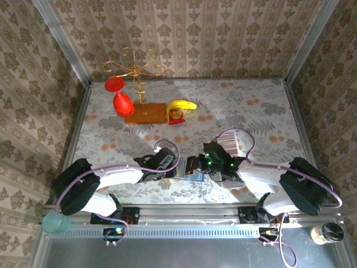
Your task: Put the credit cards into the card holder
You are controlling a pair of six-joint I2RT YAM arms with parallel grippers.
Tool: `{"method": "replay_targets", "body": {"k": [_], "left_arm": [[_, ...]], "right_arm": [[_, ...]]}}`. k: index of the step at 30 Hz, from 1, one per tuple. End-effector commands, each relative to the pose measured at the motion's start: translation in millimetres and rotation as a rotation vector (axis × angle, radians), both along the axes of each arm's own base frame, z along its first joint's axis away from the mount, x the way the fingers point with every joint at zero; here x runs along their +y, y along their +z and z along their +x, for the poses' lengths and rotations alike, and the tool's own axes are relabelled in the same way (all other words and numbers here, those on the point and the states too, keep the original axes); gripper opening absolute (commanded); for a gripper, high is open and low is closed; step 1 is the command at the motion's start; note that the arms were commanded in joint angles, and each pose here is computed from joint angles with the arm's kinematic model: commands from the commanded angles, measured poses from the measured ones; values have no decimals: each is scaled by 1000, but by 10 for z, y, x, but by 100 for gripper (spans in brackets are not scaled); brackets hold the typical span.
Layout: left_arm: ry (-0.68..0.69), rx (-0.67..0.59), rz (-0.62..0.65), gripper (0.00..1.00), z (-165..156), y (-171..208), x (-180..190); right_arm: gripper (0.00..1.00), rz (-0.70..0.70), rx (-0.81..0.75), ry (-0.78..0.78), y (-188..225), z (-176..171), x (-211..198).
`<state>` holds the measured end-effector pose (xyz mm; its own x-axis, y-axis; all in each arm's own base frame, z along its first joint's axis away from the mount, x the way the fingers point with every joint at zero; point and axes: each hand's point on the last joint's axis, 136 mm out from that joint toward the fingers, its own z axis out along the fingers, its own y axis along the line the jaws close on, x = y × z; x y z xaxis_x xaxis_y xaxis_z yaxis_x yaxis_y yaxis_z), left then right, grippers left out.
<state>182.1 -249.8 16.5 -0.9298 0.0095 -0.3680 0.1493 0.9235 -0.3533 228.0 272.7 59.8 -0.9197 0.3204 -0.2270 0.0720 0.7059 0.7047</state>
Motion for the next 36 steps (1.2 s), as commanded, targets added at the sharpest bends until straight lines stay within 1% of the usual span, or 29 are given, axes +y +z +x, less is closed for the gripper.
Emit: {"method": "replay_targets", "body": {"k": [1,7,15,23,29,36], "left_arm": [[-37,105,77,26,-252,-379,136],[-43,110,79,22,-265,-389,119],[-41,117,85,22,-291,-419,139],[-43,120,84,21,-297,-434,122],[-38,119,79,21,-288,-430,115],[-37,123,78,21,-300,-431,117]], "right_arm": [[0,13,-19,-4,34,15,33],[0,-16,-1,-6,-99,20,27],[0,-79,-15,-9,-143,16,-72],[0,-93,-48,-20,-115,51,-115],[0,-88,-44,-18,-154,69,-92],[0,-135,-44,-12,-207,40,-170]]}}
